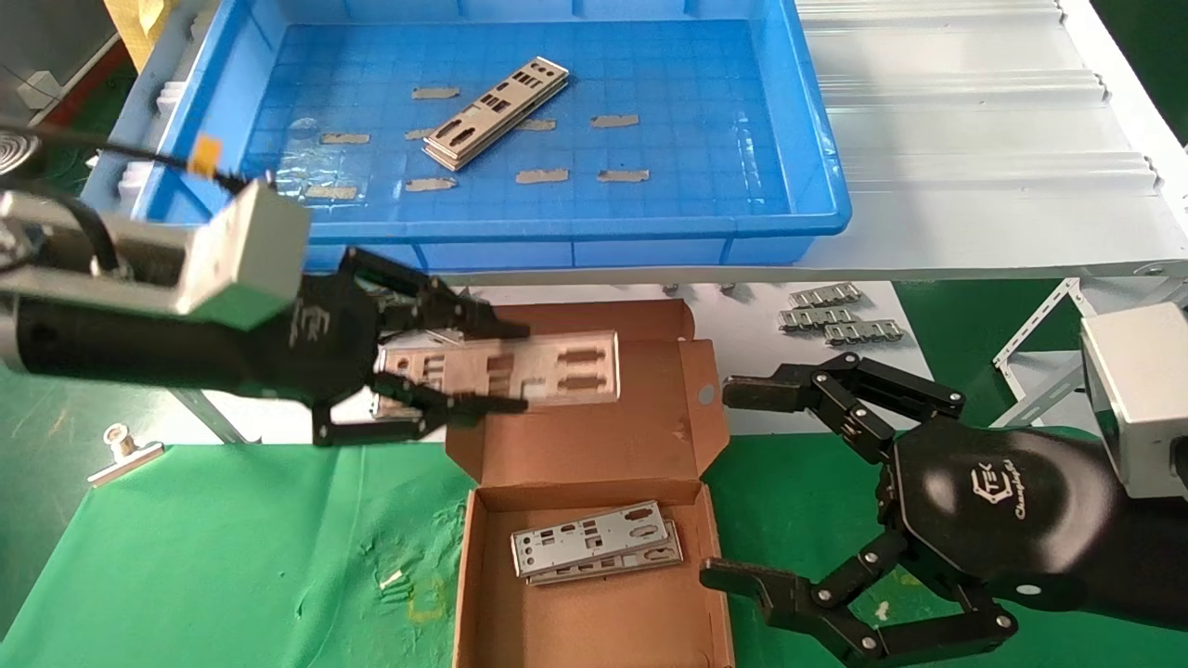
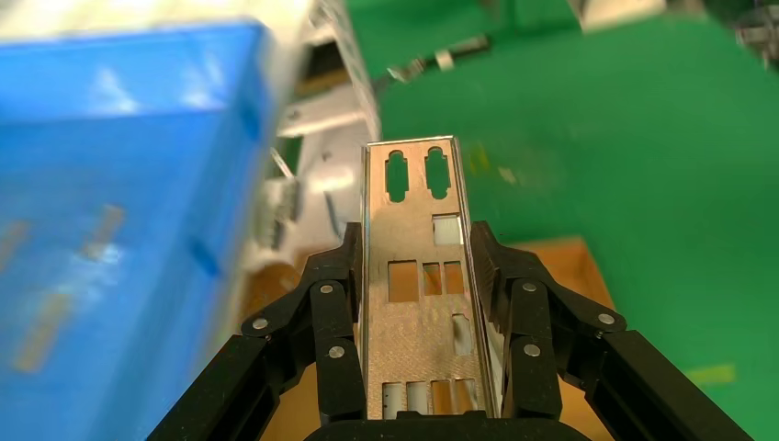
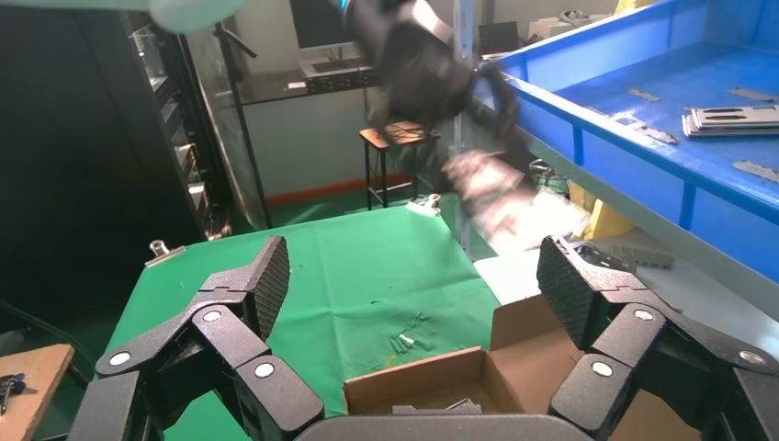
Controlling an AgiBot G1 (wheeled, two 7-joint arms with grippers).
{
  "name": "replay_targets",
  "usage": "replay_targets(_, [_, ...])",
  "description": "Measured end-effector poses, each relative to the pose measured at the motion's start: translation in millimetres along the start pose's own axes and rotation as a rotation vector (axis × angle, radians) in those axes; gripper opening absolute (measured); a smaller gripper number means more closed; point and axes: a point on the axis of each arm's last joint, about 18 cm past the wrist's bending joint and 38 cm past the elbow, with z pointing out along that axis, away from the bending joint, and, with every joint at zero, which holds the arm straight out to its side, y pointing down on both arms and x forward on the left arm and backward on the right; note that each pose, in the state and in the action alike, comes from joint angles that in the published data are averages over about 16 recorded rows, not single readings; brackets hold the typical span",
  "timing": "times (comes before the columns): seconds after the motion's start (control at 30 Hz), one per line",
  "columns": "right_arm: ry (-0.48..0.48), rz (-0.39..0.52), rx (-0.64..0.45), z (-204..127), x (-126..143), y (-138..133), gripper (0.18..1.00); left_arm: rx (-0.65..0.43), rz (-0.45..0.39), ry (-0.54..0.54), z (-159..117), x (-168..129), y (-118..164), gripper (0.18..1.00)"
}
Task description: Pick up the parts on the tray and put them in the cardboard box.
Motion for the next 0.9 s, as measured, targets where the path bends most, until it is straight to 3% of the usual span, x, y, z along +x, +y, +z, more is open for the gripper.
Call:
replay_targets(0.17, [0.000,0.000,0.000,0,0,0,1.000,-0.034,0.003,0.039,28,35,37,0.452])
replay_targets(0.43, [0.000,0.000,0.000,0,0,0,1.000,-0.089,-0.071,0.055,81,75,87,0.452])
replay_targets(0.9, [0.000,0.000,0.000,0,0,0,1.000,-0.152,-0.135,0.020,126,90,128,0.462])
